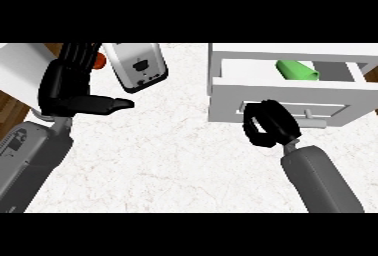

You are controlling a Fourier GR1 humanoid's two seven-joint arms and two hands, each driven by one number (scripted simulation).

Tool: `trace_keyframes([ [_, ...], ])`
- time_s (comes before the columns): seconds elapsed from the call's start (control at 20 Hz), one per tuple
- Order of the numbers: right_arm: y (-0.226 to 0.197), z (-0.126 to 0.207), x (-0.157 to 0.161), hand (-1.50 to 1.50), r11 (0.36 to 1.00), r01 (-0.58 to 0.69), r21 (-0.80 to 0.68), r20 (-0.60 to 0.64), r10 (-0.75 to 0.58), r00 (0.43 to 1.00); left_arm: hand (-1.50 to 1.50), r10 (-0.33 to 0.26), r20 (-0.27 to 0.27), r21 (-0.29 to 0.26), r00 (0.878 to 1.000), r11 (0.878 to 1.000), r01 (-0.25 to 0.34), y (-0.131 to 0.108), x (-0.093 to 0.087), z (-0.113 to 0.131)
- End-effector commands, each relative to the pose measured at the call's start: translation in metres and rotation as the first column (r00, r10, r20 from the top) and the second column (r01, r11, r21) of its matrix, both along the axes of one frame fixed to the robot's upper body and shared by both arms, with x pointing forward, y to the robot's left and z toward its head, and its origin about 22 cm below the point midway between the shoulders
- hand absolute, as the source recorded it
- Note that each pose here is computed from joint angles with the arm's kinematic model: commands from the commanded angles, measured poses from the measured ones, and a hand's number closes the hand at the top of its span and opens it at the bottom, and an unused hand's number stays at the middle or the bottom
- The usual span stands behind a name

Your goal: Pick up the cup, place it into the drawer and close the drawer

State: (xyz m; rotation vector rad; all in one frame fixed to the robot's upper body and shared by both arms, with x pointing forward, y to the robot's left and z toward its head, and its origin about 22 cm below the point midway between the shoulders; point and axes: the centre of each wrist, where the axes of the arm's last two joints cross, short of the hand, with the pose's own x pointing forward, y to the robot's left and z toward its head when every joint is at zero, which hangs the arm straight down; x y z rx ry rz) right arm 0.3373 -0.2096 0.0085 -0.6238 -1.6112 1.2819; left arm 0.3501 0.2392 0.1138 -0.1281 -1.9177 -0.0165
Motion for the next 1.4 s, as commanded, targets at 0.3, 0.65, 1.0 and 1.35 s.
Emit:
trace_keyframes([
  [0.3,-0.013,-0.01,0.065,1.5,1.0,0.019,-0.008,-0.067,-0.02,0.998,-1.5,-0.004,-0.021,0.007,1.0,1.0,0.004,0.037,-0.014,-0.014],
  [0.65,-0.05,0.019,0.088,1.5,0.994,0.105,0.024,-0.097,-0.103,0.99,-1.5,-0.053,-0.001,-0.013,0.999,0.999,0.053,0.043,-0.023,-0.025],
  [1.0,-0.067,0.035,0.095,1.5,0.989,0.125,0.078,-0.122,-0.115,0.986,-1.5,-0.099,0.003,-0.017,0.995,0.995,0.1,0.033,-0.021,-0.023],
  [1.35,-0.076,0.051,0.1,1.5,0.977,0.137,0.161,-0.096,-0.123,0.988,-1.5,-0.117,-0.013,-0.04,0.993,0.992,0.117,0.031,-0.02,-0.022],
])
